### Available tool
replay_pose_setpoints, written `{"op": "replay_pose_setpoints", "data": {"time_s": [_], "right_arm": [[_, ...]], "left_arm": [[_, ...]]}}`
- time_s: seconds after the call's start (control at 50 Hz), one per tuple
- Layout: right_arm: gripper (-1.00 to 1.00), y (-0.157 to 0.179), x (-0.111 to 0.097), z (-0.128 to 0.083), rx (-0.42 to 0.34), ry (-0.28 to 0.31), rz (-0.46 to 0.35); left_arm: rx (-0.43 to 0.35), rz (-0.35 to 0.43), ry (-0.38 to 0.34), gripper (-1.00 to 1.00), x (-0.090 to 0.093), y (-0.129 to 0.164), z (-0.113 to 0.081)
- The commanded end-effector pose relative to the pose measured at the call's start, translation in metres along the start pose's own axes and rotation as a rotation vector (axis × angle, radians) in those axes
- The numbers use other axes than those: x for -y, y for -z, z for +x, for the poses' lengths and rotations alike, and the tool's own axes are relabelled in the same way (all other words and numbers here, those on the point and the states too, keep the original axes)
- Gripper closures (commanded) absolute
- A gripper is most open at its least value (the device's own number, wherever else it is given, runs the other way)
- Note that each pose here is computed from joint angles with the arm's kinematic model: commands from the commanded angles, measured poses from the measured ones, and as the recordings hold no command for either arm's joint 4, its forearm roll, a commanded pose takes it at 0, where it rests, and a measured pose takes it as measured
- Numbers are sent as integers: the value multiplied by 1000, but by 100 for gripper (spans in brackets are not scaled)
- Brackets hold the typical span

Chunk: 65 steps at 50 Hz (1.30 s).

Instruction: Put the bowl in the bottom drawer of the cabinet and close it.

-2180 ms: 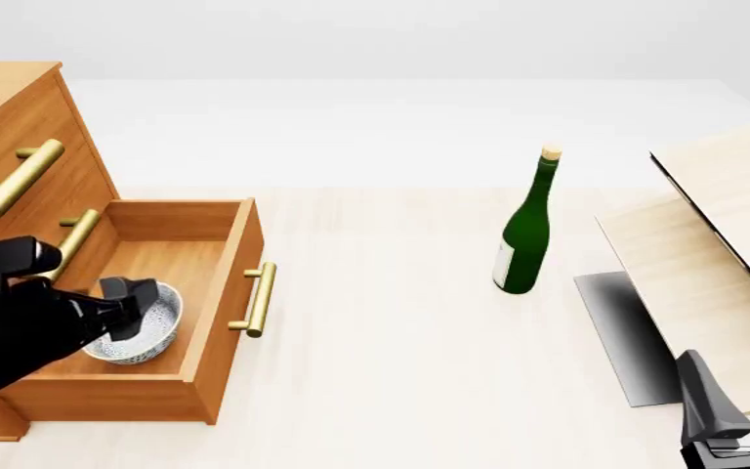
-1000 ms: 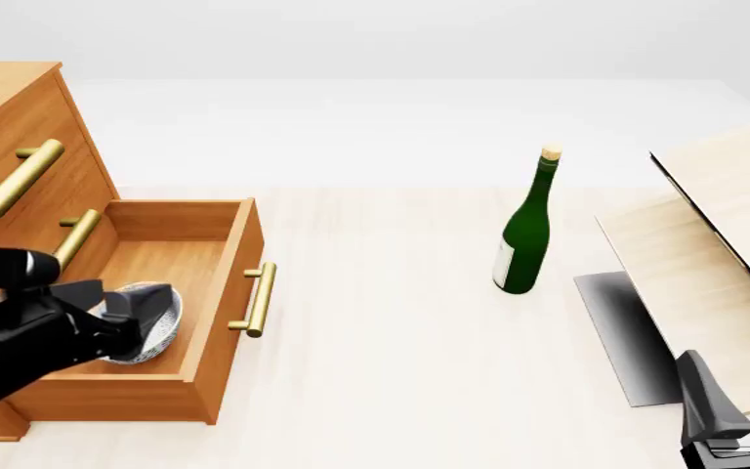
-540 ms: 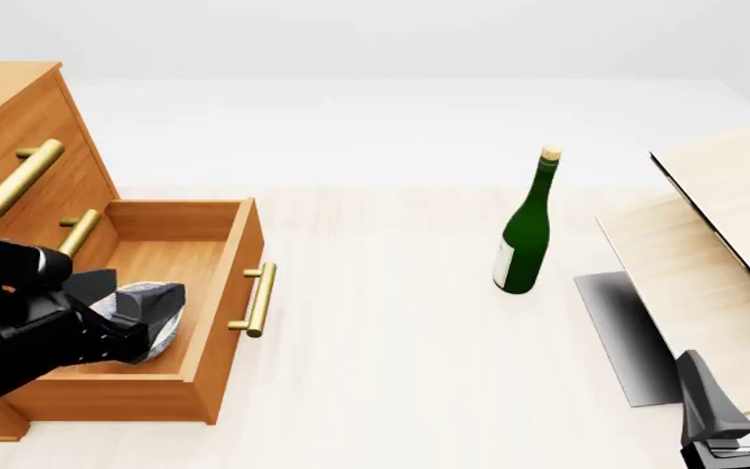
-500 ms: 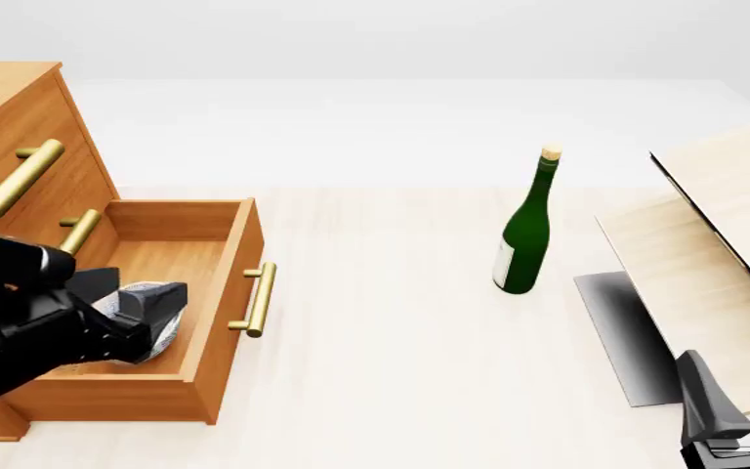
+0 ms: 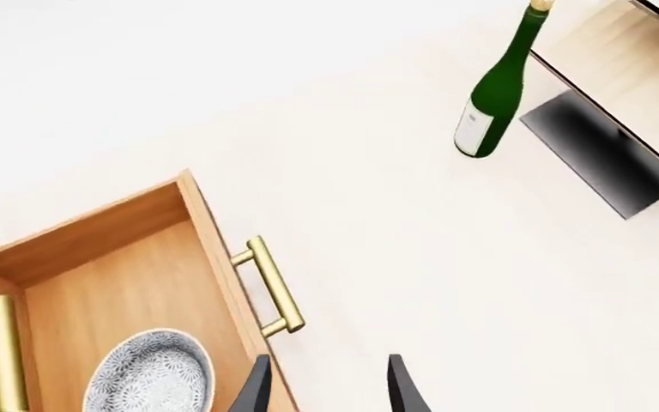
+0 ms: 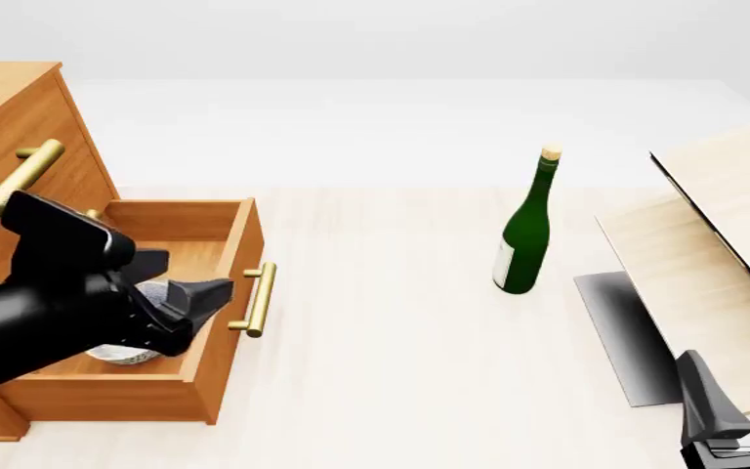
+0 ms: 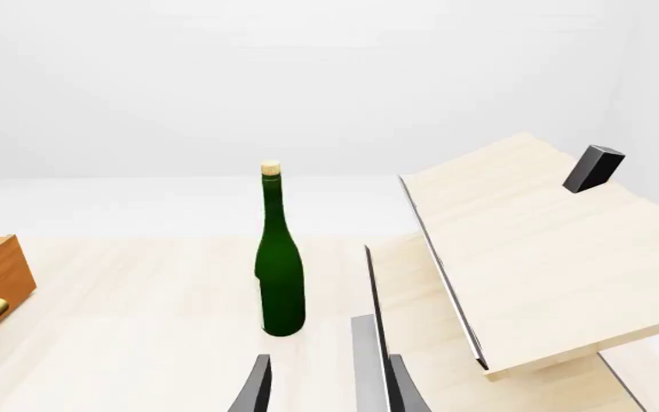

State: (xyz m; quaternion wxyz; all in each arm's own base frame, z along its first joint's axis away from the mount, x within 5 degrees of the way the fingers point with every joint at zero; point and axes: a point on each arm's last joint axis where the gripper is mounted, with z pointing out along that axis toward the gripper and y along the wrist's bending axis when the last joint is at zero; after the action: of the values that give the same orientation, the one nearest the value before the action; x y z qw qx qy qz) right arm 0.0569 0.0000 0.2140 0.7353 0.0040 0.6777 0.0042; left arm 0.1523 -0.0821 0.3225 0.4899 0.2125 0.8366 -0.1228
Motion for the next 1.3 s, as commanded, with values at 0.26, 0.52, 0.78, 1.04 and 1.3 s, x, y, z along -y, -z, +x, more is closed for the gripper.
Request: {"op": "replay_pose_setpoints", "data": {"time_s": [0.26, 0.52, 0.78, 1.04, 1.3], "right_arm": [[-100, 0, 0, 0, 0, 0, 0], [-100, 0, 0, 0, 0, 0, 0], [-100, 0, 0, 0, 0, 0, 0], [-100, 0, 0, 0, 0, 0, 0], [-100, 0, 0, 0, 0, 0, 0]], "left_arm": [[-50, 65, -82, -100, 15, -21, -8], [-100, 108, -154, -100, 25, -31, -2], [-173, 156, -192, -100, 39, -53, 5], [-219, 198, -218, -100, 55, -73, 9], [-289, 216, -212, -100, 67, -100, 20]]}}
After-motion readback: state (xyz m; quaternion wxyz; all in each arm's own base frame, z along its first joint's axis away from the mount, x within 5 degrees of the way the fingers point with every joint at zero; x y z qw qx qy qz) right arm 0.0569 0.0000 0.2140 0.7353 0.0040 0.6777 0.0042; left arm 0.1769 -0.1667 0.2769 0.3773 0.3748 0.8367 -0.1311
